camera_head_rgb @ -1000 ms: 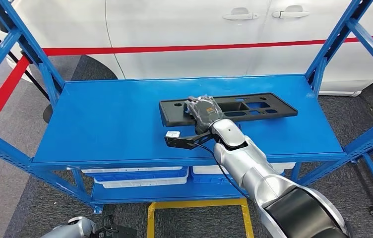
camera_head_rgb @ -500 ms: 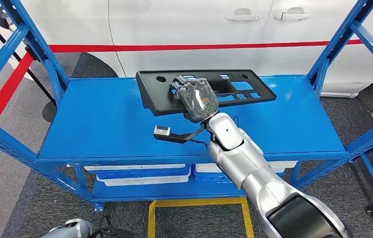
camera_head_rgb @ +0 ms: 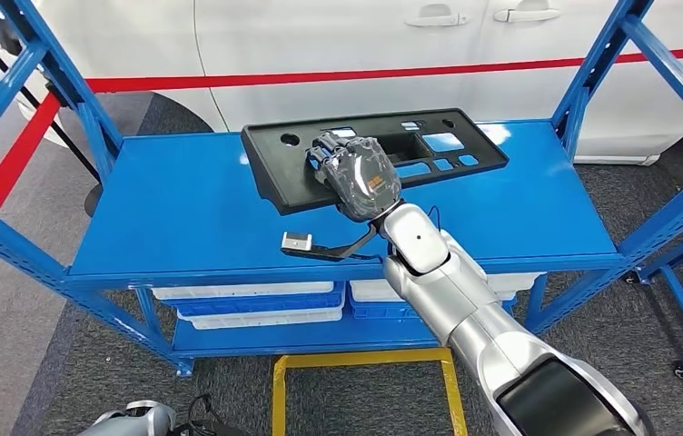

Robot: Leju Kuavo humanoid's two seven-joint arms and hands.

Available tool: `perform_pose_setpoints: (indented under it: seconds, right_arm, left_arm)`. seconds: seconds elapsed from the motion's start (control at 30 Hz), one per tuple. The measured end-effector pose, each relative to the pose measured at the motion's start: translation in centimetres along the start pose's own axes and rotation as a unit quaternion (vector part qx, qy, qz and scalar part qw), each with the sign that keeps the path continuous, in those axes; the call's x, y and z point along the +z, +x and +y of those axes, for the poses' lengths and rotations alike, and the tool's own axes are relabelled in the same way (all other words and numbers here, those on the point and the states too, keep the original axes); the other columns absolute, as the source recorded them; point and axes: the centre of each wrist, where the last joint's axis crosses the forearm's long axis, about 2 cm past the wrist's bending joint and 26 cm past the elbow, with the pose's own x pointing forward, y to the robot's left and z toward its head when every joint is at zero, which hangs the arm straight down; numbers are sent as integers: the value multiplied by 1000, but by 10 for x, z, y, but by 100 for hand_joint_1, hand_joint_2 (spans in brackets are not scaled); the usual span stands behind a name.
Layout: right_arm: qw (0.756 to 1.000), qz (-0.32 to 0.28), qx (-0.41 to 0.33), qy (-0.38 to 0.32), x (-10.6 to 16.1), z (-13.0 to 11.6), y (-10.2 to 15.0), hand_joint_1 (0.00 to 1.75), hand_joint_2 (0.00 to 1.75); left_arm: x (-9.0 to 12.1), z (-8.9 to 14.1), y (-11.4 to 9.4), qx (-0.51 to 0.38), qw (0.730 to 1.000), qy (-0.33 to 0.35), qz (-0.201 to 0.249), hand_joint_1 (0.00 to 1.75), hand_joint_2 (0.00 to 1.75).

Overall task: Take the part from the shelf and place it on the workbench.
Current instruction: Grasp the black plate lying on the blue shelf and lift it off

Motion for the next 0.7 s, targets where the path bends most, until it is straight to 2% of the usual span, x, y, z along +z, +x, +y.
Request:
perform_pose_setpoints:
  seconds: [0.7]
  right_arm:
    - [999,-15,20,-19,-2,-11,-23,175,175]
  left_arm:
    - [14,28,18,-88,995,39,4,0,175]
